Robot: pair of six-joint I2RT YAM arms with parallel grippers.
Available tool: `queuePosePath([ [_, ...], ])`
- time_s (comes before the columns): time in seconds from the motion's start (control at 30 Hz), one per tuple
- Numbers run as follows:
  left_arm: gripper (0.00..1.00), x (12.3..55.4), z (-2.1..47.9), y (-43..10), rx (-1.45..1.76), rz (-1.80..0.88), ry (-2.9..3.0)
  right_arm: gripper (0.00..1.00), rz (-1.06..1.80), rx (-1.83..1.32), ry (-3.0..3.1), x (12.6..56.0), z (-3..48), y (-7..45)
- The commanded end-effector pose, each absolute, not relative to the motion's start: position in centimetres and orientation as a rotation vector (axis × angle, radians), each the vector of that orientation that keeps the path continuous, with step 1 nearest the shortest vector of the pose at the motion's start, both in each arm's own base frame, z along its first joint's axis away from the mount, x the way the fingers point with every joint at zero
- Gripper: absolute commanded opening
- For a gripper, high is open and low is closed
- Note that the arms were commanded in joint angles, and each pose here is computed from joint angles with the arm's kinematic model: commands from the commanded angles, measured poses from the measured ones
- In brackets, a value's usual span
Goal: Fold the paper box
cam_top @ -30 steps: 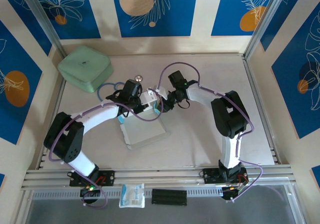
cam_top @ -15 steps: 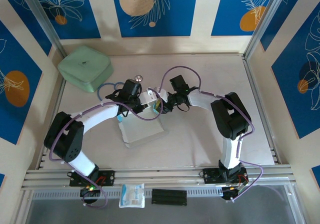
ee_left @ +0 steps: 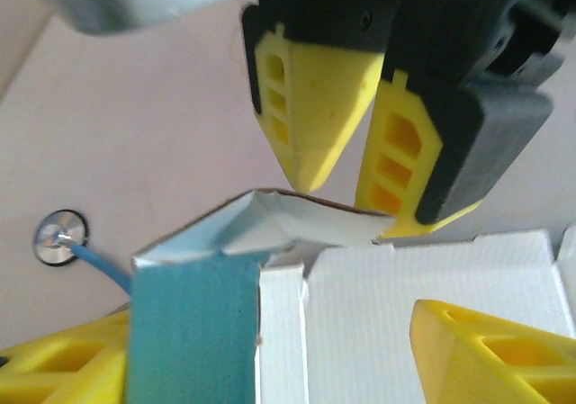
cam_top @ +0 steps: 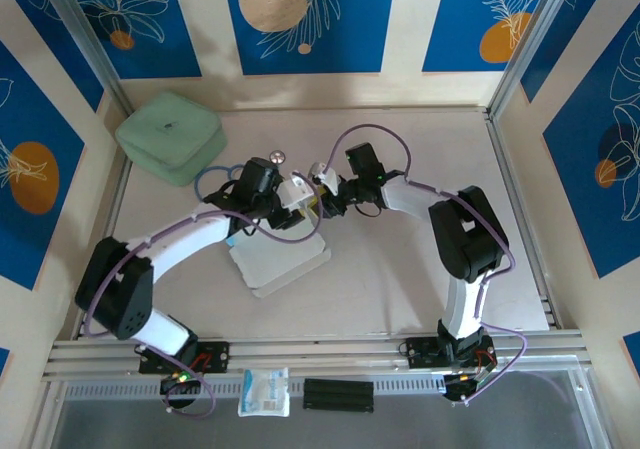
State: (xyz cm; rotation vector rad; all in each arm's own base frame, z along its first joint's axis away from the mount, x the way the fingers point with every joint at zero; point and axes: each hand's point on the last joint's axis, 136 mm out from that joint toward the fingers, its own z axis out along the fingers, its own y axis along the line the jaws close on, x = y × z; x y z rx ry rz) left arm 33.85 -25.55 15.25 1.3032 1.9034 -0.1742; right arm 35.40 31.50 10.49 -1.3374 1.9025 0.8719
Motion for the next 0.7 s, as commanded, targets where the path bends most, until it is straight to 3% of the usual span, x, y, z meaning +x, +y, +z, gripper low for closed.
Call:
queuePosePath([
  [0.0,0.69,33.3,17.8,-25.1,1.178,-0.204,1.92,0.37,0.896,-1.242,1.899,36.2,13.4,31.3],
  [0.23,0.69,32.0,20.0,-22.4,0.89,-0.236,2.083,0.39,0.914,-1.123,1.981,35.1,12.6,29.7],
  [0.37,0.68,31.2,22.1,-19.0,0.453,-0.259,2.197,0.44,0.914,-1.07,2.039,33.6,12.5,29.8],
  [0.5,0.62,28.2,21.5,-16.4,0.05,-0.321,2.313,0.52,0.878,-1.013,2.149,33.1,11.9,31.2],
  [0.67,0.57,25.0,20.2,-16.3,-0.099,-0.346,2.37,0.52,0.757,-0.993,2.187,35.0,10.0,31.9],
])
